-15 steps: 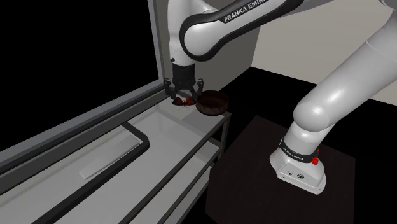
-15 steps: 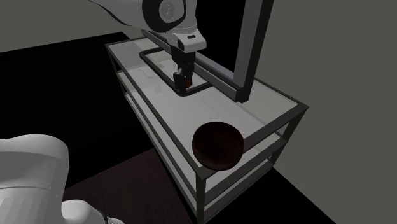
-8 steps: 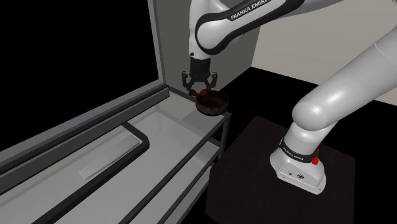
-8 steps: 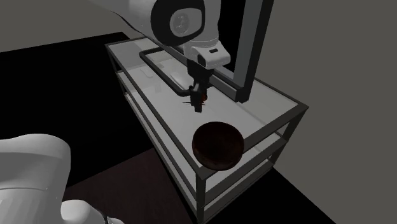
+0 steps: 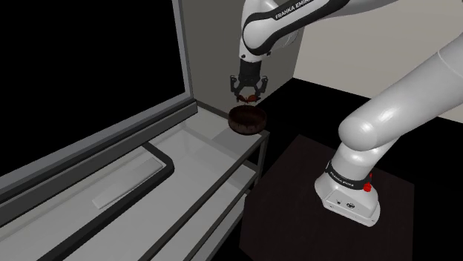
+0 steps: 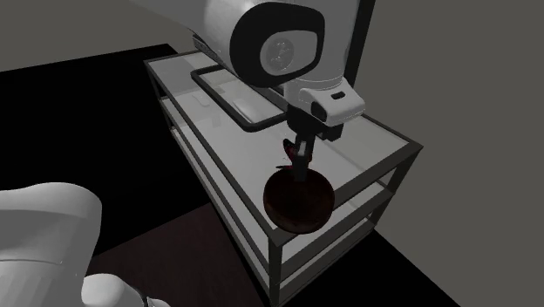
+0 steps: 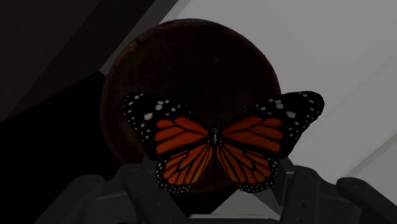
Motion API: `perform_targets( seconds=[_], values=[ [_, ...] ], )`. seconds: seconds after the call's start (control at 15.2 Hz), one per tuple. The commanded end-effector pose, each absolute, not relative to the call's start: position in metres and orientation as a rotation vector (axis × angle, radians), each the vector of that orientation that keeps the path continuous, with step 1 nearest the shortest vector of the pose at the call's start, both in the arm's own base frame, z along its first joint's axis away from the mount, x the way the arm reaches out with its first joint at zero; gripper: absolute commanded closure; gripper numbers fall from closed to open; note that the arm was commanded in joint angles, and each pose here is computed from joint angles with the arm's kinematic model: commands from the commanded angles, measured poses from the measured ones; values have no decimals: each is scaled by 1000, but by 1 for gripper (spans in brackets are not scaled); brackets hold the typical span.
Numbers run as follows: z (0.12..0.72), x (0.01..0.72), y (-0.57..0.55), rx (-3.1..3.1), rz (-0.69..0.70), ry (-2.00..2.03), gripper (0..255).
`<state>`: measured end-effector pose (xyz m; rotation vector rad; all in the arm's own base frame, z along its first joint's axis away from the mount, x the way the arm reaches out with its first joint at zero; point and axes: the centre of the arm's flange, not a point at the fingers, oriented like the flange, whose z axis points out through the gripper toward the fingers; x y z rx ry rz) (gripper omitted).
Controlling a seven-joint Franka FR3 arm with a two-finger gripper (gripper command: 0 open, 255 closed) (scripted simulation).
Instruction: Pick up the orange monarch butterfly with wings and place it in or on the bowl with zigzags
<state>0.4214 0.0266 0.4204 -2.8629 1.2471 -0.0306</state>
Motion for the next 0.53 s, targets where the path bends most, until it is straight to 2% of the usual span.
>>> perform_targets(
  seconds=[0.0, 0.46],
  values=[
    [415, 423, 12, -2864, -31, 1244, 255],
    [378, 423, 12, -2864, -31, 1244, 255]
  ],
)
